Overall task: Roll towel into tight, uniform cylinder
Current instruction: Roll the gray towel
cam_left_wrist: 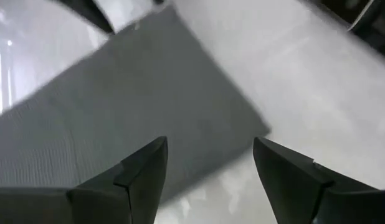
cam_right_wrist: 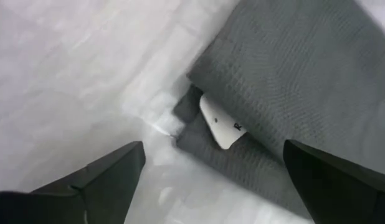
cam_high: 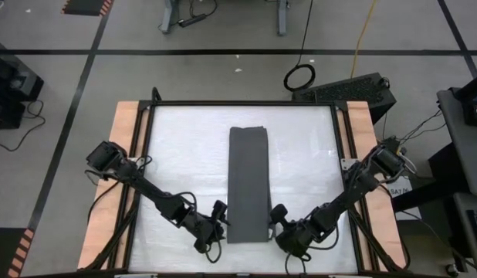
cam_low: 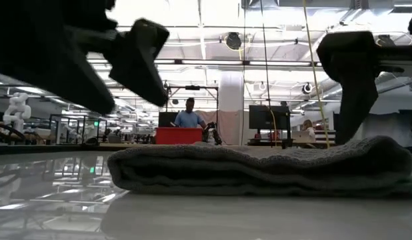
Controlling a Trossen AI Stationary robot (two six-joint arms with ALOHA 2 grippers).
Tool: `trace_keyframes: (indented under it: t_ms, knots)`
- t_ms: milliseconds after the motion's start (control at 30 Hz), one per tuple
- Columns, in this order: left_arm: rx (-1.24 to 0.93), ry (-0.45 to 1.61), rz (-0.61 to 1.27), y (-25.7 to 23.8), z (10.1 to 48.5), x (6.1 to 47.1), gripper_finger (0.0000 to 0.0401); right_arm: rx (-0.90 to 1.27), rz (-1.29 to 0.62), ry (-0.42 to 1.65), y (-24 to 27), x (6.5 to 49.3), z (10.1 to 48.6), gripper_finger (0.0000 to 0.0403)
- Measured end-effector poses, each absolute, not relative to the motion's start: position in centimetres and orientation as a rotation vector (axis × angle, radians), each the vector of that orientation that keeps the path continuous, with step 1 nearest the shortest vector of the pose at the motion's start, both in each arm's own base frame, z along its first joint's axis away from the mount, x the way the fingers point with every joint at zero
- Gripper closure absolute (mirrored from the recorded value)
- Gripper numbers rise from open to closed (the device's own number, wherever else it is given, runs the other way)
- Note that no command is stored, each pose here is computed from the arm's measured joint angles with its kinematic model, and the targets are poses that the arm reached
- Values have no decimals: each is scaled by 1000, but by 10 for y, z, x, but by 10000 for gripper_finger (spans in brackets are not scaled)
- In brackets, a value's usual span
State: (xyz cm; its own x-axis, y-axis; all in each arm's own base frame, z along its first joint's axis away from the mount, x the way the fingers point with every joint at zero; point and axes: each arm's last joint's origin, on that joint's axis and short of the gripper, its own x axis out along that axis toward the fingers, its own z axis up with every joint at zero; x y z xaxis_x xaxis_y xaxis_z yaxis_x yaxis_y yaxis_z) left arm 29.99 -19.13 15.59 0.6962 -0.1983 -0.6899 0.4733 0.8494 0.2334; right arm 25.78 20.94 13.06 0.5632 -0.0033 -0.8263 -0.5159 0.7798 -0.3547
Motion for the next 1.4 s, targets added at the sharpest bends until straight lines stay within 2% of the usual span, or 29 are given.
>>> trace_keyframes:
  t_ms: [200, 533, 833, 1067, 1400]
  knots:
    - [435, 740, -371, -189, 152, 299, 157, -781, 297, 882, 208, 257, 136, 26]
    - [421, 731, -390, -191, 149, 301, 157, -876, 333, 772, 213, 269, 131, 26]
    - [390, 682, -417, -197, 136, 309, 157, -802, 290, 714, 208, 281, 135, 26]
    - [390, 744, -470, -198, 122, 308, 157, -692, 382, 737, 210, 283, 131, 26]
    - [341, 765, -456, -198, 121, 307, 157, -690, 407, 726, 212, 277, 141, 26]
